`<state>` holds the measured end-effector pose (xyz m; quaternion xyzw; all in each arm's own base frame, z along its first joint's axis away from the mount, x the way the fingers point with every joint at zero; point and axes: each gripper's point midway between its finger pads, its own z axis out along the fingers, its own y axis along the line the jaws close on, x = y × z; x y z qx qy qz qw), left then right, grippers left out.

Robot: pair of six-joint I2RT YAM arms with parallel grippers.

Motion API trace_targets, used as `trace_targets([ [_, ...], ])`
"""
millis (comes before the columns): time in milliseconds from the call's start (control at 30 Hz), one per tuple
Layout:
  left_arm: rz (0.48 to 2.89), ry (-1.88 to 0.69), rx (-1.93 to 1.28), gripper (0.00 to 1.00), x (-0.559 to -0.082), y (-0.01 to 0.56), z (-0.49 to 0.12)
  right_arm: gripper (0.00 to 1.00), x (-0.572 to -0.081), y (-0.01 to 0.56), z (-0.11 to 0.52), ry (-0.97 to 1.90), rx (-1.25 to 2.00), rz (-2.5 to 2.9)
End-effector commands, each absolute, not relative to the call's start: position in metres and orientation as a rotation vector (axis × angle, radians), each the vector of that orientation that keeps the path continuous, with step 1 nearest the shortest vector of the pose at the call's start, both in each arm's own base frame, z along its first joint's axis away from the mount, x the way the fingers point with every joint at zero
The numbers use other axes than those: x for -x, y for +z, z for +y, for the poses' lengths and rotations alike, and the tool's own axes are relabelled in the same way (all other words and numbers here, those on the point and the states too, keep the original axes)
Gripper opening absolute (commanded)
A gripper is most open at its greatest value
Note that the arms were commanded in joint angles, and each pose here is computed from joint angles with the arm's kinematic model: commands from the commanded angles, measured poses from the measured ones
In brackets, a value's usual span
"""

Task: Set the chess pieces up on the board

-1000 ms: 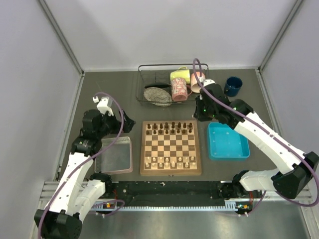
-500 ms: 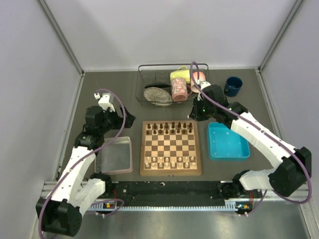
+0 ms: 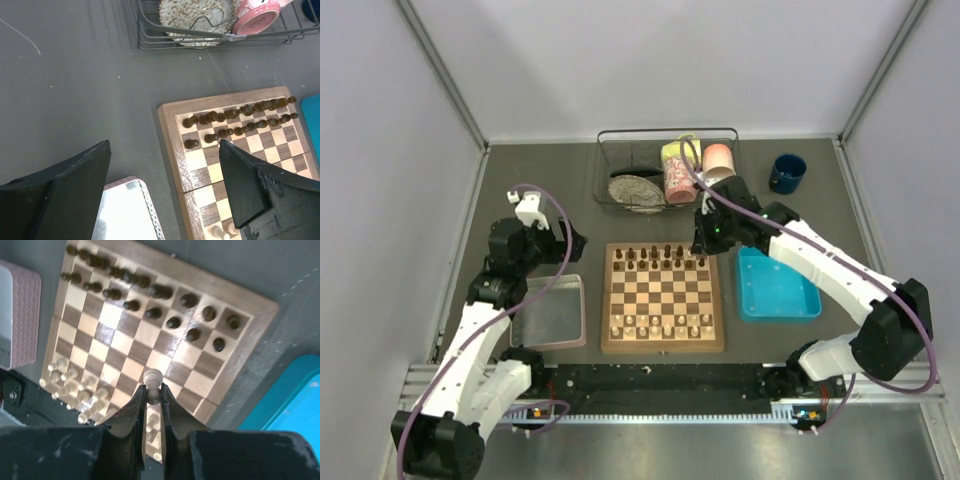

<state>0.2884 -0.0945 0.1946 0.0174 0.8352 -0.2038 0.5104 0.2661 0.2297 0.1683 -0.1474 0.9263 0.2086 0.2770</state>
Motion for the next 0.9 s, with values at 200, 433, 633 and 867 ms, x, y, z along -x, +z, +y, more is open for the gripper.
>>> trace_targets([
  [200,2.045,-0.377,-0.084,0.93,-0.276,0.191,-0.079,0.00,-0.241,0.171,0.278,0.580,0.450,2.591],
  [433,2.056,-0.300,-0.076,0.95,-0.260,0.183,-0.069,0.00,-0.224,0.158,0.305,0.453,0.519,2.703],
  [633,2.104,-0.305,-0.124,0.95,-0.254,0.176,-0.082,0.00,-0.206,0.136,0.311,0.315,0.472,2.810],
  [867,2.077,-0.248,-0.141,0.96,-0.247,0.183,-0.086,0.00,-0.191,0.120,0.309,0.197,0.331,2.852],
])
